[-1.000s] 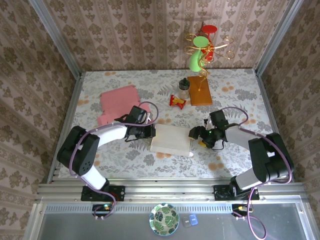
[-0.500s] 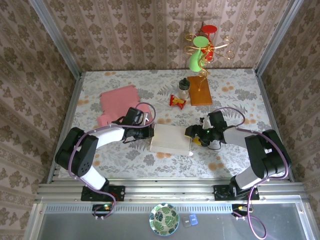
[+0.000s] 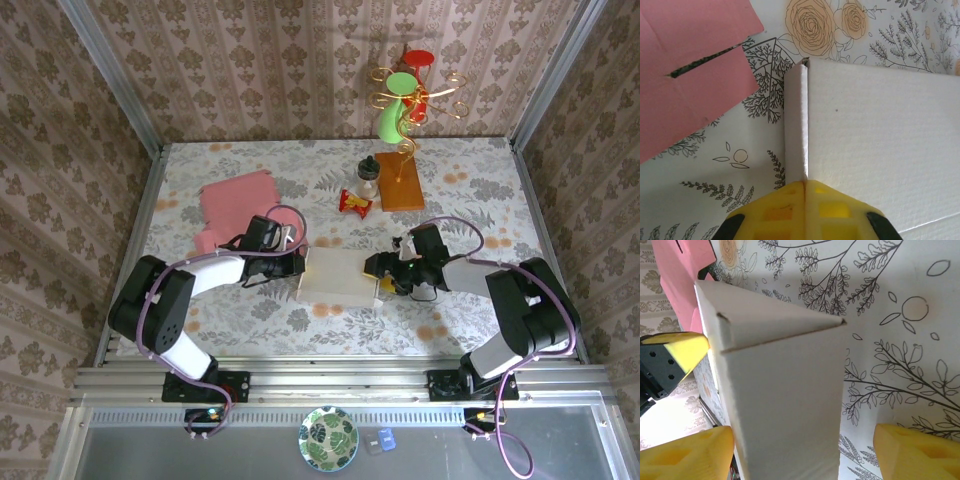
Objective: Fold the paper box
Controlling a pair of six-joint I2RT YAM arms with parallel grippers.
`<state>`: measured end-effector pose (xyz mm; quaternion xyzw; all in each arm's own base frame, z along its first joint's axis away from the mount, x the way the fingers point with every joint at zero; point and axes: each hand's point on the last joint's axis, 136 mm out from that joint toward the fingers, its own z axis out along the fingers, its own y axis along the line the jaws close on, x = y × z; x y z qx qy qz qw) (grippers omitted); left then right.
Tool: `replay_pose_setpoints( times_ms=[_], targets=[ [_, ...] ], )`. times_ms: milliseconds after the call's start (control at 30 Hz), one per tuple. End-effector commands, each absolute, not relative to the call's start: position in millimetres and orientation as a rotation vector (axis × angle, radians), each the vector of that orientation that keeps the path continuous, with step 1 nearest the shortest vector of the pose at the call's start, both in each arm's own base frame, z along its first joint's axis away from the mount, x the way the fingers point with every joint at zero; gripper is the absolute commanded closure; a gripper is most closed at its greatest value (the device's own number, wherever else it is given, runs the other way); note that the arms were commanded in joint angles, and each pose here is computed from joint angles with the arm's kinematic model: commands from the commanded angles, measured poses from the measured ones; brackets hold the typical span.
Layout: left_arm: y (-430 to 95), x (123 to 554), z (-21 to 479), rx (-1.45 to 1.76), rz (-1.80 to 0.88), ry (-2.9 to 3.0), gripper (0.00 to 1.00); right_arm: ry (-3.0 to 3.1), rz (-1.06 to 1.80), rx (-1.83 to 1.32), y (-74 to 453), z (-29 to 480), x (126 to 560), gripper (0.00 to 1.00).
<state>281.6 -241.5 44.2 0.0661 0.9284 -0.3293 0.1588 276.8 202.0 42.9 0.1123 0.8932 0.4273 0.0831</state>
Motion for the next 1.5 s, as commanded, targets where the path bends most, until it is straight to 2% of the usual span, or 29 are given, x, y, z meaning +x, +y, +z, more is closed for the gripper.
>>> replay_pose_setpoints(
  times_ms=[0,167,333,400,633,767,933,1033,1100,1300,1467],
  targets=[
    [-209.1,262.9,5.1,0.086,-0.769,2.810,0.96,2.653,1.343,0.327,212.2,52.0,271.2,0.28],
    [-213.1,267.3,8.6,0.079,-0.787,2.797,0.95,2.605,1.404,0.395,220.5,62.7,280.7,0.35],
    [-217.9,274.3,22.1,0.089,-0.809,2.757,0.90,2.586,1.461,0.510,224.9,69.5,289.3,0.53],
    [-220.7,278.5,33.0,0.107,-0.822,2.720,0.86,2.586,1.461,0.541,224.8,72.2,291.7,0.56],
    [-219.8,292.8,82.5,0.229,-0.785,2.533,0.66,2.594,1.472,0.700,219.8,79.9,296.7,0.62],
    [-234.4,286.6,132.5,0.545,-0.806,2.223,0.63,2.588,1.516,0.845,213.8,87.4,300.2,0.66],
    [-246.8,249.6,174.4,0.990,-0.703,1.838,0.48,2.584,1.587,1.035,203.3,102.2,302.6,0.69],
    [-248.8,230.5,177.1,1.181,-0.610,1.729,0.38,2.583,1.638,1.179,197.5,110.2,299.9,0.69],
    [-250.8,221.0,173.7,1.296,-0.566,1.701,0.36,2.592,1.671,1.284,195.6,113.3,295.7,0.69],
    [-254.2,225.6,158.1,1.447,-0.398,1.657,0.33,2.662,1.687,1.452,195.6,121.6,277.6,0.71],
    [-262.2,230.4,150.3,1.526,-0.372,1.628,0.32,2.669,1.716,1.560,195.5,124.9,265.0,0.72]
  ],
)
